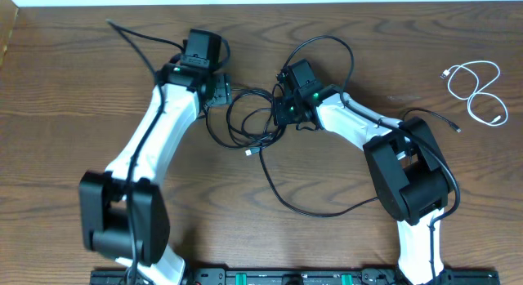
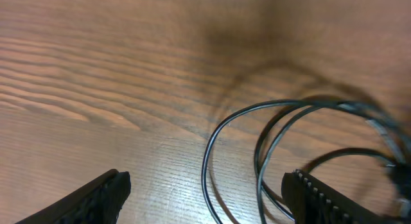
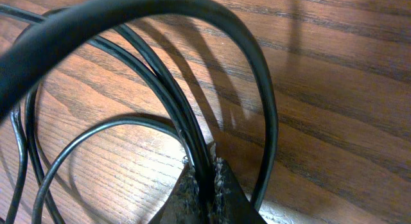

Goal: Untangle cables

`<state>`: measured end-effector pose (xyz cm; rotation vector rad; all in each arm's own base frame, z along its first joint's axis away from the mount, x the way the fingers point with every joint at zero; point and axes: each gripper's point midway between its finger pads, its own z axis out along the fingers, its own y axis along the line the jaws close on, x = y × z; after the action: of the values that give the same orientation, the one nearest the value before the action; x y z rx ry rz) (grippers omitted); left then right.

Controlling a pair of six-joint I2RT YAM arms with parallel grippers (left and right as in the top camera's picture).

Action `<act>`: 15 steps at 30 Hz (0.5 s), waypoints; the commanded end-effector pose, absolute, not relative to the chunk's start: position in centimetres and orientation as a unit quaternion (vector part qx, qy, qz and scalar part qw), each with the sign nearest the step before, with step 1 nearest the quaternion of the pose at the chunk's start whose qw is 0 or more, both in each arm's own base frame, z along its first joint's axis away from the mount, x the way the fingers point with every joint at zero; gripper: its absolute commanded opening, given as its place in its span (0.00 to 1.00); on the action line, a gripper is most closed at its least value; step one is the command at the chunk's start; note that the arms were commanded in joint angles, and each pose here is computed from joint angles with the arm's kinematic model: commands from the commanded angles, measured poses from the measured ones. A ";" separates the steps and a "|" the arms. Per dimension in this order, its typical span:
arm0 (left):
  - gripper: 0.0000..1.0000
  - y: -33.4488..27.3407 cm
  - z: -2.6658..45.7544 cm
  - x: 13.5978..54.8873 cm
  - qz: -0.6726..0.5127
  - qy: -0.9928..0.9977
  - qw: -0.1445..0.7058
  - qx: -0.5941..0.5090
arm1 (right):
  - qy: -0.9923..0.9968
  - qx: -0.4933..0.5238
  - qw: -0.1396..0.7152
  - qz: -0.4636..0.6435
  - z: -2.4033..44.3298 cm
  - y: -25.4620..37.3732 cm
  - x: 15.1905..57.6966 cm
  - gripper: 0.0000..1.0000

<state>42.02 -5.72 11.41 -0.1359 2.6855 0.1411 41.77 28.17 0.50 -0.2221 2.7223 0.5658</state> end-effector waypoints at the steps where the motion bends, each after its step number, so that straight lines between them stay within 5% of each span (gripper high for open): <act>1: 0.81 -5.7 9.0 42.4 0.067 0.978 0.196 -0.002 | 0.967 -0.073 0.162 0.180 -1.1 27.2 41.4 0.01; 15: 0.82 -5.9 1.9 43.1 0.080 0.986 0.143 0.021 | 0.968 -0.073 0.162 0.180 -1.1 27.2 41.4 0.03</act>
<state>42.79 -5.89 2.89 0.0378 2.8342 0.2262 41.76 28.17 0.49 -0.2220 2.7226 0.5656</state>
